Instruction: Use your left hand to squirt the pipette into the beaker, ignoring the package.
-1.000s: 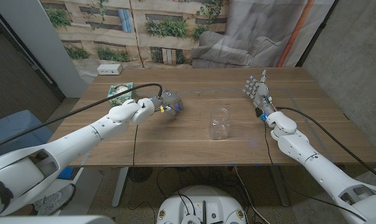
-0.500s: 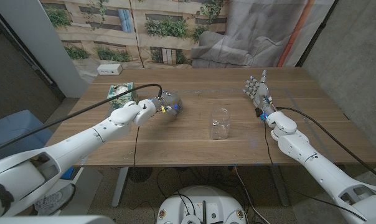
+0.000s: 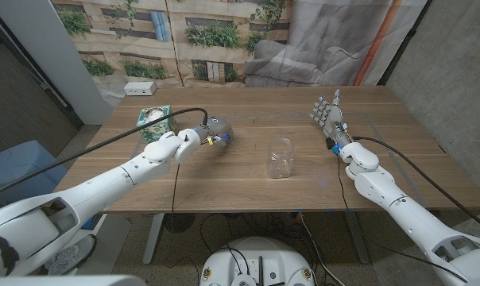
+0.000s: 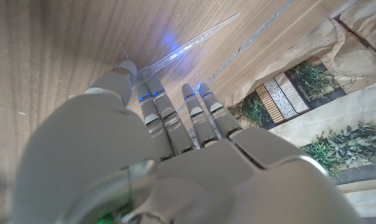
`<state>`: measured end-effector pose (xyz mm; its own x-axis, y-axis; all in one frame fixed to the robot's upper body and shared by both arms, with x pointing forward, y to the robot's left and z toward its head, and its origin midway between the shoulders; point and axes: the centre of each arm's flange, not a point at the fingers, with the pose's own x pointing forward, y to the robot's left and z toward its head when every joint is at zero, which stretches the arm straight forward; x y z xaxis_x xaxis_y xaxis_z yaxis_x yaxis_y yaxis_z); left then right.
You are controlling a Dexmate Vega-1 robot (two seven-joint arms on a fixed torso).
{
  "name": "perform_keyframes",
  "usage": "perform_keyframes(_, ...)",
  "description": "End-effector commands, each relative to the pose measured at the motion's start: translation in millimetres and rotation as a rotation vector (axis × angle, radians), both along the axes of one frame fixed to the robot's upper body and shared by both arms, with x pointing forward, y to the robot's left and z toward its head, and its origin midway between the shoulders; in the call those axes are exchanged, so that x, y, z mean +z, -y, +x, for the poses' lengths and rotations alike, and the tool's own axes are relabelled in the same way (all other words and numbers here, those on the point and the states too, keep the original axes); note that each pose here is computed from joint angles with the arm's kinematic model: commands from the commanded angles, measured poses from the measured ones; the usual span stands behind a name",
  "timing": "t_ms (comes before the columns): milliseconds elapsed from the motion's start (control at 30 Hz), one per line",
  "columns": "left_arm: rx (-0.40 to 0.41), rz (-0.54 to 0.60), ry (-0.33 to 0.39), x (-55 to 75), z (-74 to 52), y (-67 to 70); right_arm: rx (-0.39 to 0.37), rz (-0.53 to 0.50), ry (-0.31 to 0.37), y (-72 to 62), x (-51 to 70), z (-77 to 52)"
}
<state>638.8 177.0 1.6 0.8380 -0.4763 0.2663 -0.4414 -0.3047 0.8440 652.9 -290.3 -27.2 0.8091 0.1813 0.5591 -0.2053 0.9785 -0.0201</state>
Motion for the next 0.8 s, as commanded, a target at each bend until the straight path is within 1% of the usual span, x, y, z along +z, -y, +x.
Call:
perform_keyframes(33,-0.013,-0.007,0.026,-6.5,0.2,7.4,0.000,0.000,0.000,0.3,-0.1,0.2)
perform_keyframes(267,-0.018,-0.003,0.028,-8.7,0.5,8.7,0.000,0.000,0.000,0.1,0.1,0.2)
perform_keyframes(800,-0.009,-0.014,0.028,-12.8,1.6,0.9,0.000,0.000,0.000,0.3,0.1,0.0)
